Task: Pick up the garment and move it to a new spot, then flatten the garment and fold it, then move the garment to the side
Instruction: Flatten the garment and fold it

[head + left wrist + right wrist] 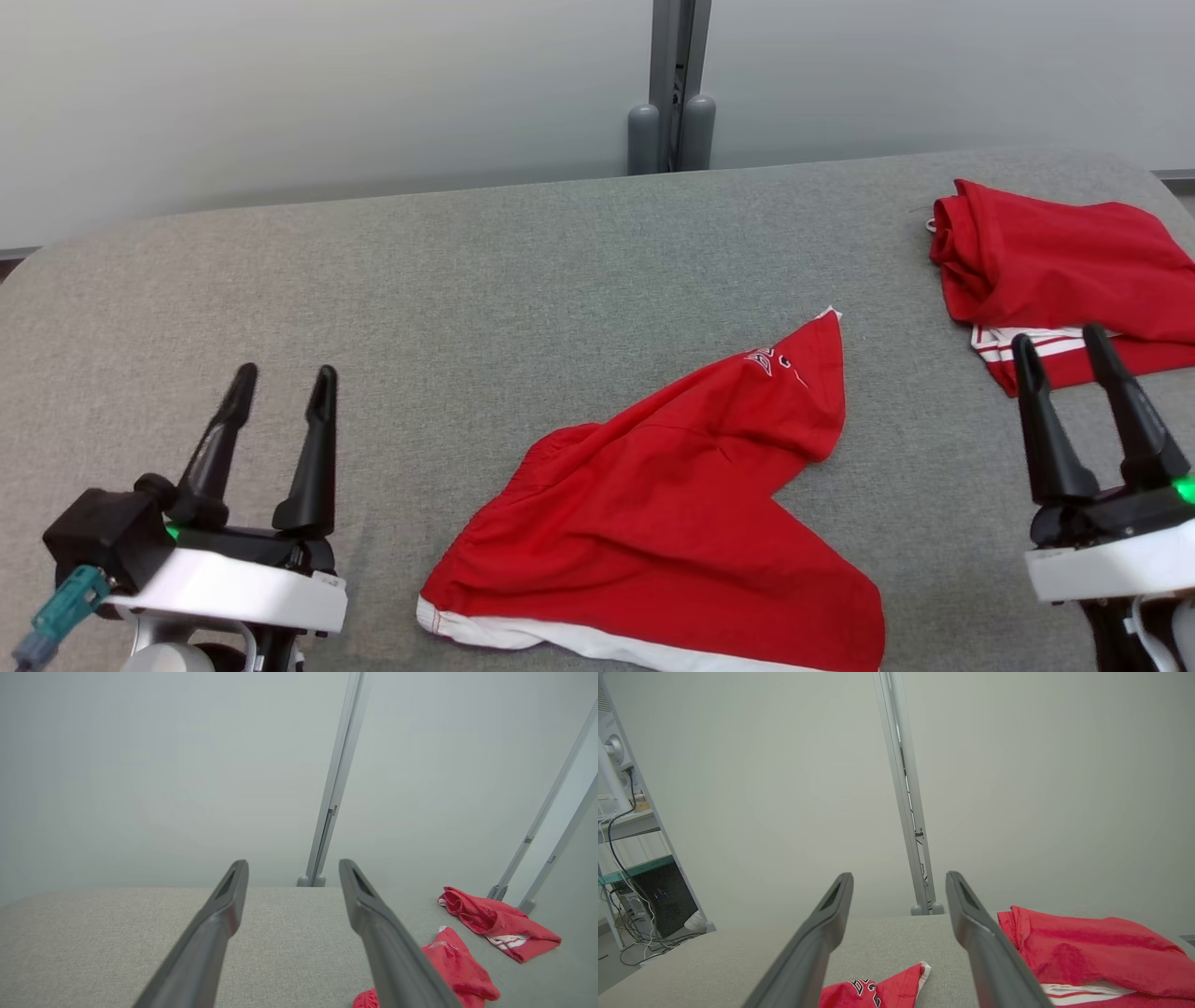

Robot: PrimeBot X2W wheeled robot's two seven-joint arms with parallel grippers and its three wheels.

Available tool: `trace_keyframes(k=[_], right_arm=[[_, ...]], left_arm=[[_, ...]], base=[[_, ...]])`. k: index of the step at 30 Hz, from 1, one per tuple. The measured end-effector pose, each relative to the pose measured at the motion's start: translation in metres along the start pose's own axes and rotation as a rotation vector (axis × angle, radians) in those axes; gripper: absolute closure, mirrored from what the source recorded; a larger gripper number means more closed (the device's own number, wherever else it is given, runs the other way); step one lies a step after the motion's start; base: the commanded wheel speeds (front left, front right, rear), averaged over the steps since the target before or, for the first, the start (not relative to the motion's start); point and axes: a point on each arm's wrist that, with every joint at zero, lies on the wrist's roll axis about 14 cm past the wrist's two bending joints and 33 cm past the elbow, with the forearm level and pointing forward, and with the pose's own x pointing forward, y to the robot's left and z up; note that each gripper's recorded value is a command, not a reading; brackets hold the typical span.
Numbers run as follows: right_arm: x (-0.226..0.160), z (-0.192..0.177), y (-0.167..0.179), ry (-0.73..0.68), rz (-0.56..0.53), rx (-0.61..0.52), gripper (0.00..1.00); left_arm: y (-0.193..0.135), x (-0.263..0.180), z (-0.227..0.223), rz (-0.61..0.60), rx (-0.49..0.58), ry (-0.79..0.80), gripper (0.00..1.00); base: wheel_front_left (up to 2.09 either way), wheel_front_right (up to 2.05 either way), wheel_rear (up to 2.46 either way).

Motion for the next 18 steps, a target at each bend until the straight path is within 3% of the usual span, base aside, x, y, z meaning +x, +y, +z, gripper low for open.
trace_keyframes(k=[3,9,18], right_arm=[[-0.007,-0.005,0.005,0.008,-0.006,0.02,0.0],[-0.028,-0.027,0.011,0.088,-0.003,0.059,0.0],[-0.033,-0.023,0.007,0.071,-0.028,0.072,0.0]], left_arm=[[0.011,0.0,0.002,0.064,0.051,-0.06,0.0],[0.016,-0.008,-0.012,0.168,-0.012,-0.077,0.0],[0.013,-0.015,-0.023,0.172,0.001,-0.068,0.0]], base=[[0.0,0.0,0.0],[0.0,0.0,0.0],[0.0,0.0,0.0]])
